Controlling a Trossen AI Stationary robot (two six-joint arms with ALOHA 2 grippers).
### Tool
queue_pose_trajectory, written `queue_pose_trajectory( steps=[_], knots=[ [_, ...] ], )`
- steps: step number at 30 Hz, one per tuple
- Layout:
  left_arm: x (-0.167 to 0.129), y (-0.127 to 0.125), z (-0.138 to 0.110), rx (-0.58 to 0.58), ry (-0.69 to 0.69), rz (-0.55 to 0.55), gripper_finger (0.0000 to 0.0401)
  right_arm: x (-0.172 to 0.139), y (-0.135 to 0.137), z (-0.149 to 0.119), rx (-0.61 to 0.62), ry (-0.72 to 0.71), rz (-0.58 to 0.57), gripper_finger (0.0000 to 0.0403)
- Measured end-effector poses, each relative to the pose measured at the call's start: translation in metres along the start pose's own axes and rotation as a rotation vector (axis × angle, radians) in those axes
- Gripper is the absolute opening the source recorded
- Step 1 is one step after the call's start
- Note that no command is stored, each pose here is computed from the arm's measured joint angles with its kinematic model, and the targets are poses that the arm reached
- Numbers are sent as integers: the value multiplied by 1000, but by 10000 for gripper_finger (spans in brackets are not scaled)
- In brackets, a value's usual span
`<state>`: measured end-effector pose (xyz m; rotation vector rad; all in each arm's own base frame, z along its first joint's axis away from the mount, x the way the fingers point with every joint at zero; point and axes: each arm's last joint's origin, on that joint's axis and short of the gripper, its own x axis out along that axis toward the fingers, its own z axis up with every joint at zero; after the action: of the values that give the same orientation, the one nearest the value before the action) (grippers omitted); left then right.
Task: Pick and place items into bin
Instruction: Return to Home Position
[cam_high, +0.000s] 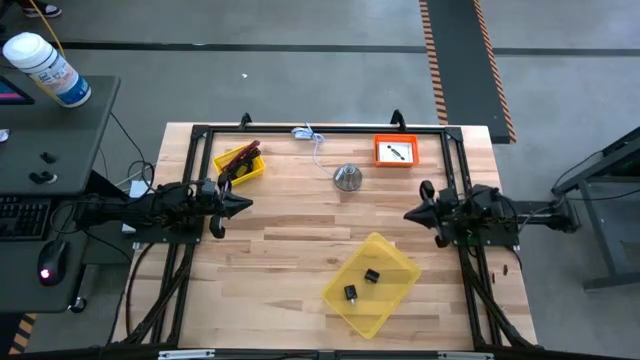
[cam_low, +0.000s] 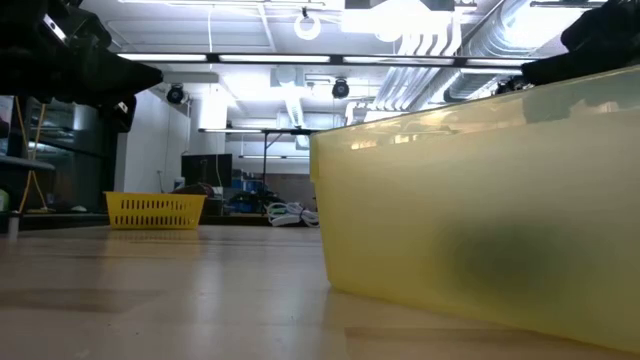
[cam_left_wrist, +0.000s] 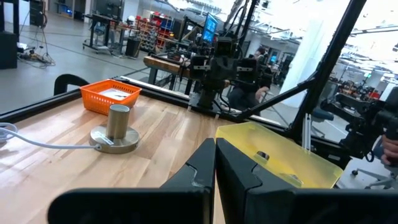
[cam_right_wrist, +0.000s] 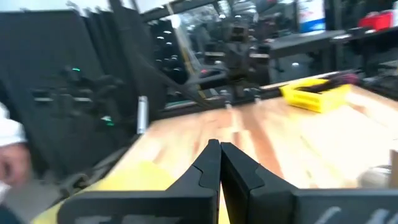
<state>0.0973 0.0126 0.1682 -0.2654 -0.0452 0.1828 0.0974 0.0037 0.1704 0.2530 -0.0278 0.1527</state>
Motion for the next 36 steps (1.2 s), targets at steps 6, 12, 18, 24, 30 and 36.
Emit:
queue_pose_trajectory(
  steps=[6, 12, 18, 24, 30, 36],
  knots=[
    [0, 0, 0, 0, 0, 0, 1, 1, 0, -3, -65, 8, -78, 0],
    [0, 0, 0, 0, 0, 0, 1, 1, 0, -3, -108, 16, -87, 0],
    [0, 0, 0, 0, 0, 0, 1, 3, -1, -6, -128, 48, -98, 0],
    [0, 0, 0, 0, 0, 0, 1, 3, -1, -6, -130, 58, -93, 0],
    [0, 0, 0, 0, 0, 0, 1, 3, -1, -7, -118, 60, -81, 0],
    [0, 0, 0, 0, 0, 0, 1, 3, -1, -7, -119, 58, -92, 1]
  ],
)
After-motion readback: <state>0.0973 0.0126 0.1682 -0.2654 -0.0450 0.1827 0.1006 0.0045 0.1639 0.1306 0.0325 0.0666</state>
